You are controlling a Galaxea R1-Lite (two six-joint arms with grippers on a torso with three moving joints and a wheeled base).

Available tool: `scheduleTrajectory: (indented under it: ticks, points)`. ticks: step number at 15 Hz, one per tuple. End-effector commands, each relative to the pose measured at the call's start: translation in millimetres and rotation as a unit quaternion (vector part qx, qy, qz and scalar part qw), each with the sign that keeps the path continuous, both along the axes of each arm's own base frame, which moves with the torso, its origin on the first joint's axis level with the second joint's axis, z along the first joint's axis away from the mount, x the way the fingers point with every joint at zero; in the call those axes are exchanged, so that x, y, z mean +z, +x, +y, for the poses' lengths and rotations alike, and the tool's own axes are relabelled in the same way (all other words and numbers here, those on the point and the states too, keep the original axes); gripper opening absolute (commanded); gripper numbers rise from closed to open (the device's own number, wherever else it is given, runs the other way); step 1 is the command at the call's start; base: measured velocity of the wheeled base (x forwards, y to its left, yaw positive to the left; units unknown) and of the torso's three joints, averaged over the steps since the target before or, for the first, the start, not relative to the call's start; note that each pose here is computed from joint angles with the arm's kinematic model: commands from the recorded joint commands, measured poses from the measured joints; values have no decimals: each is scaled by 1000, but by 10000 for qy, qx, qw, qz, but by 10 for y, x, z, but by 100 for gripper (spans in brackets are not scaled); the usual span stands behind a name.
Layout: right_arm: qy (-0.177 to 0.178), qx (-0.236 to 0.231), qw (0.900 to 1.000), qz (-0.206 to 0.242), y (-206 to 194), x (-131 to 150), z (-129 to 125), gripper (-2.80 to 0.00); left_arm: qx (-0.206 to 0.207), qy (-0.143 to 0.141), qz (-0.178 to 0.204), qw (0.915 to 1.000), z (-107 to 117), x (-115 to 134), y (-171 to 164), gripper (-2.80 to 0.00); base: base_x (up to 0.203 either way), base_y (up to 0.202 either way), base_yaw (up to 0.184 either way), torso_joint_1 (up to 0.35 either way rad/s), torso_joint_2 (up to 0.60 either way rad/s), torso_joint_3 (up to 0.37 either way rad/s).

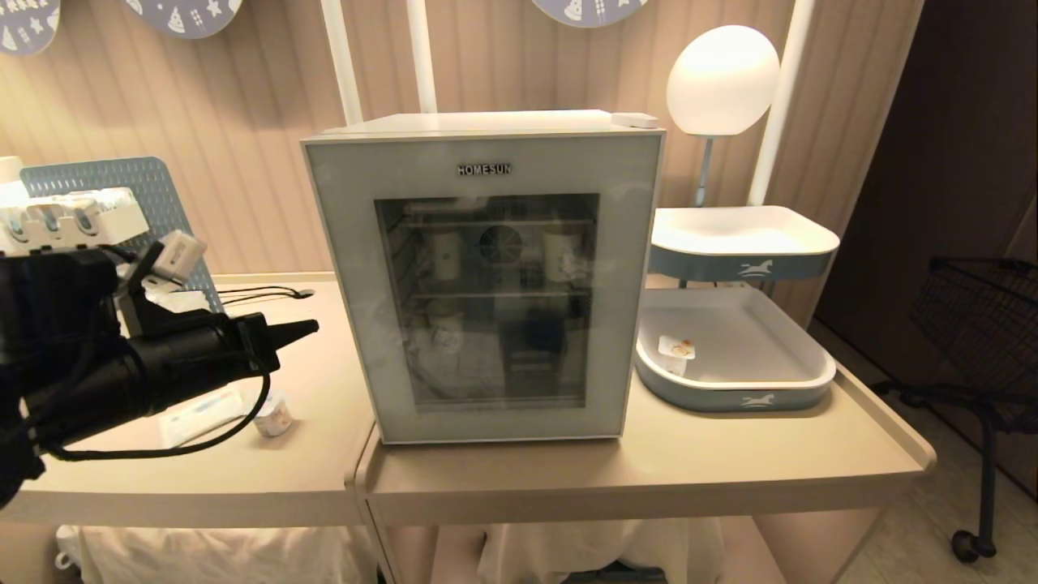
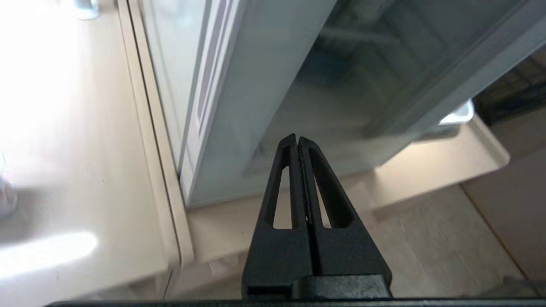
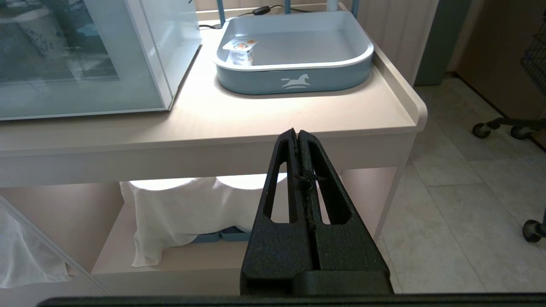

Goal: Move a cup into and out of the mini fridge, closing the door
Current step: Open the freezer door

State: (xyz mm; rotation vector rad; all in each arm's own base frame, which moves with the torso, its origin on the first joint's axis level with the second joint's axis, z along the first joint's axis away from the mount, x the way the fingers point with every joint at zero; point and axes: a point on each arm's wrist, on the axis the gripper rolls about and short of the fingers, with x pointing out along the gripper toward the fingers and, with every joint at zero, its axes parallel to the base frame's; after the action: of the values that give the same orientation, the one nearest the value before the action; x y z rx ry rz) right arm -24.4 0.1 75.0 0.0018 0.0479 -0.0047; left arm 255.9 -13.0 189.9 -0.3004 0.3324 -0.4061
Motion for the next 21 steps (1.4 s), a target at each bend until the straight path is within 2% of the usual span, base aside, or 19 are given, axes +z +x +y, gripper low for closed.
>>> scheduleTrajectory:
  ticks: [1,3,6,10,13,15,18,20,21]
  points:
    - [-1,0,10000,6,1,0,0,-280,-60,128,251,9996,0,-172,-53,-280,0,0,0,0,0,0]
    - [-1,0,10000,-12,-2,0,0,-280,-169,435,472,9978,1,-377,-163,-280,0,0,0,0,0,0]
    - [-1,0,10000,-17,-2,1,0,-280,-218,533,303,9979,1,-501,-238,-280,0,0,0,0,0,0]
    - [-1,0,10000,-14,-1,-1,0,-280,-412,545,135,9976,-79,-654,-173,-280,0,0,0,0,0,0]
    - [-1,0,10000,-16,-1,0,0,-280,-441,768,-22,9961,1,-709,-115,-280,0,0,0,0,0,0]
    - [-1,0,10000,-17,-2,1,0,-280,-680,870,59,9939,22,-814,-64,-280,0,0,0,0,0,0]
    - [-1,0,10000,-17,-2,1,0,-280,-763,1125,232,9904,88,-984,-43,-280,0,0,0,0,0,0]
    - [-1,0,10000,-9,0,-3,0,-280,-633,1104,199,9917,195,-967,-51,-280,0,0,0,0,0,0]
    - [-1,0,10000,-13,-1,-1,0,-280,-768,1025,95,9917,212,-929,-61,-280,0,0,0,0,0,0]
